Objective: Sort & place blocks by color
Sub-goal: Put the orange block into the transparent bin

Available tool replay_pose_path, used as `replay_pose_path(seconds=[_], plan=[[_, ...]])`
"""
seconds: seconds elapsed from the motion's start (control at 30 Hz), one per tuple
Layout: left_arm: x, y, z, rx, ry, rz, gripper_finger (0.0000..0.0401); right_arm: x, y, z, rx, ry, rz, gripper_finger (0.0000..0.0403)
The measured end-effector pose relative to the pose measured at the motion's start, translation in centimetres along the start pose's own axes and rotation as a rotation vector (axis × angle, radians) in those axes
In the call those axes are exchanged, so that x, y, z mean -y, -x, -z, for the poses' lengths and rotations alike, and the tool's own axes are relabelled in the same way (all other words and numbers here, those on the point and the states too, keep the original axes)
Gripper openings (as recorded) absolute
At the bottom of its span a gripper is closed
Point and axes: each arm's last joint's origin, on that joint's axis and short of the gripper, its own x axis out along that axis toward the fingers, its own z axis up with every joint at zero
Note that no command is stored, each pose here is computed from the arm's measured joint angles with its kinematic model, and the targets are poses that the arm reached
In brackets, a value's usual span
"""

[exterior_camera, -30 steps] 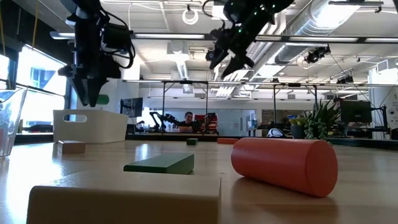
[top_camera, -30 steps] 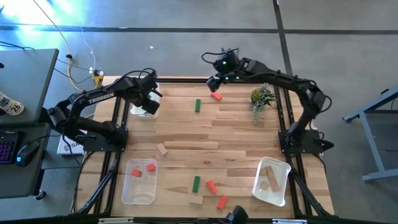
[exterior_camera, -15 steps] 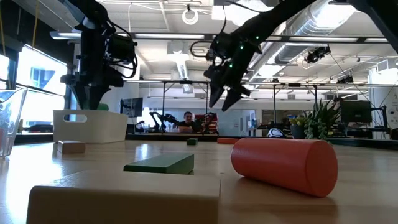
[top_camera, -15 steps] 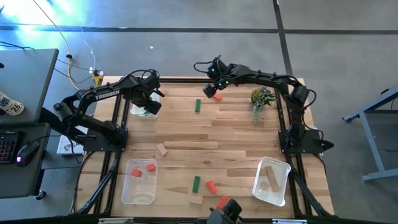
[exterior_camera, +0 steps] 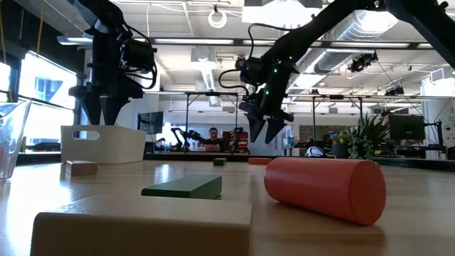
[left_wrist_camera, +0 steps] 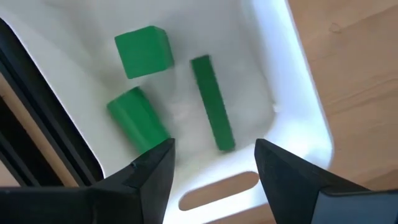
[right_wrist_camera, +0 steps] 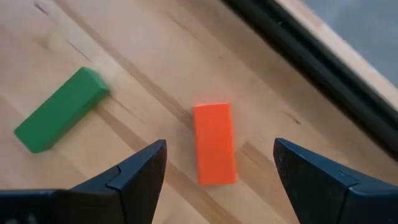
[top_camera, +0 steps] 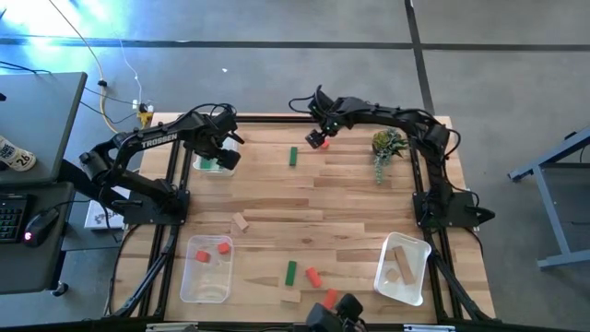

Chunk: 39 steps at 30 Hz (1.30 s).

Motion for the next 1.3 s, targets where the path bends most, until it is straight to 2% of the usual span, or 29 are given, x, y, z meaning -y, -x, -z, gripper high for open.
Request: replay_pose_path(seconds=[0.2,0.53,0.7,0.83,0.93,1.07,1.3], plan=[[0.2,1.0,-0.6,0.036,0.026,0.017,0.0205,0.0,-1.6,0.4,-0.049,0.009,-0.008,0.0281],[1.0,5.1,-2.6,0.18,0.029,0.084,0.0205,0.1,-4.3,1.1,-0.116,0.053,0.032,0.0281],[1.2,7.0,-3.3,0.244,0.033,0.113,0.0207,0.2,-5.4,1.4,-0.151,0.047,-0.001,0.0275],[1.3,8.1,-3.7,0.283,0.036,0.131,0.0207,0.1,-5.5,1.5,-0.162,0.047,-0.002,0.0229],[1.3,8.4,-3.8,0.296,0.021,0.135,0.0207,0.2,-5.6,1.6,-0.169,0.02,-0.003,0.0172],[1.4,8.4,-3.8,0.294,-0.06,0.146,0.0207,0.2,-5.6,1.6,-0.178,-0.02,-0.007,0.0093],[1.8,8.5,-3.9,0.305,-0.253,0.226,0.0207,-0.3,-4.2,1.7,-0.182,-0.107,-0.034,0.009]])
